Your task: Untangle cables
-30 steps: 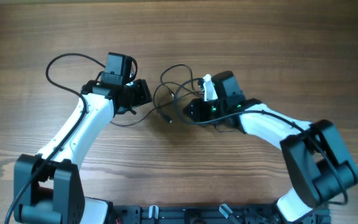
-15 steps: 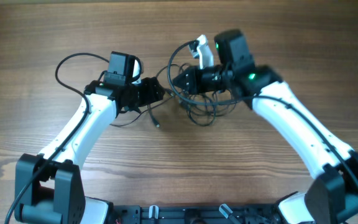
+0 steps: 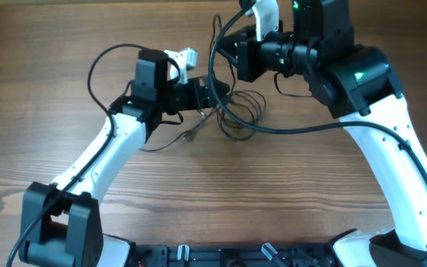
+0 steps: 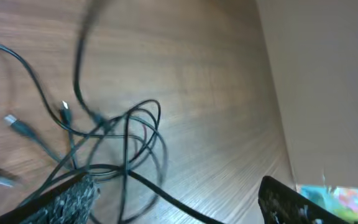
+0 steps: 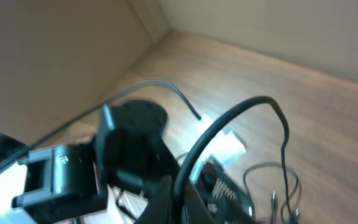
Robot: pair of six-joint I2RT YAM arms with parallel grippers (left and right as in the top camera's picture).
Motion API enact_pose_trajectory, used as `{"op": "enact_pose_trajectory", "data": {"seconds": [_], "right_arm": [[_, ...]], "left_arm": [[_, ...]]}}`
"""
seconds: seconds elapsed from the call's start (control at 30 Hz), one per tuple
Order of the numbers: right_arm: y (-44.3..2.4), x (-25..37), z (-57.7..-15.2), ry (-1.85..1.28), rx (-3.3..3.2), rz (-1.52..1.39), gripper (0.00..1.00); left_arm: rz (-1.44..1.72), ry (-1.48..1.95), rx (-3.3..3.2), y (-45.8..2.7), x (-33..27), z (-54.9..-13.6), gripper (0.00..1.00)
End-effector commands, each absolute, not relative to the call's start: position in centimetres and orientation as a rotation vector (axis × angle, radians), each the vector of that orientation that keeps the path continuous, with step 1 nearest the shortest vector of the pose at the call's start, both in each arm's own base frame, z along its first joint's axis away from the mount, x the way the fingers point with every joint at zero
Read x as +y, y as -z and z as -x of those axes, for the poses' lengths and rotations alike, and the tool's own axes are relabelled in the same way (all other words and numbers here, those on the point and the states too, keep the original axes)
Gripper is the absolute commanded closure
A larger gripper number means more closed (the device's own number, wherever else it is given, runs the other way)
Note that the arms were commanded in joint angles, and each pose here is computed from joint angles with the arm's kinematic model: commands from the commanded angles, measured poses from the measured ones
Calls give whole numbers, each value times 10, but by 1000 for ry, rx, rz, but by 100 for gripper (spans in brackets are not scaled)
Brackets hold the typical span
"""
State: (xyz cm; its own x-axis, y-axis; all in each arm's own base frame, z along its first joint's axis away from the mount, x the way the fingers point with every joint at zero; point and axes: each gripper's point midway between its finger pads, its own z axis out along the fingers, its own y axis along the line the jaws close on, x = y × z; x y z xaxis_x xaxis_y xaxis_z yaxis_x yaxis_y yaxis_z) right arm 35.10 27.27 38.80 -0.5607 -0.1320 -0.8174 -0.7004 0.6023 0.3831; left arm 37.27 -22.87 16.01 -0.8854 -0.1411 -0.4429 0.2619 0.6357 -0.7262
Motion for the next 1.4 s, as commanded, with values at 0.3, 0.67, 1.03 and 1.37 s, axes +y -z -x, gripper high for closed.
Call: {"op": "enact_pose_trajectory", "data": {"seconds": [0.3,0.67,1.03,1.37], "right_arm": [[-555,167,-354,-523,1523,274,96],[-414,-82,-377,111,2055,-368,96],[-247,-58,-395,-417,2632,-356,0],[-213,54,-363,-587,2822,149,1]], "left_arm": [[-15,614,2749,-47,-220,-346,36],[197,246,2802,-39,-140,-349,70],[304,439,2701,-95,-119,-352,41],[398,411,2701,-93,-94,-355,40]]}}
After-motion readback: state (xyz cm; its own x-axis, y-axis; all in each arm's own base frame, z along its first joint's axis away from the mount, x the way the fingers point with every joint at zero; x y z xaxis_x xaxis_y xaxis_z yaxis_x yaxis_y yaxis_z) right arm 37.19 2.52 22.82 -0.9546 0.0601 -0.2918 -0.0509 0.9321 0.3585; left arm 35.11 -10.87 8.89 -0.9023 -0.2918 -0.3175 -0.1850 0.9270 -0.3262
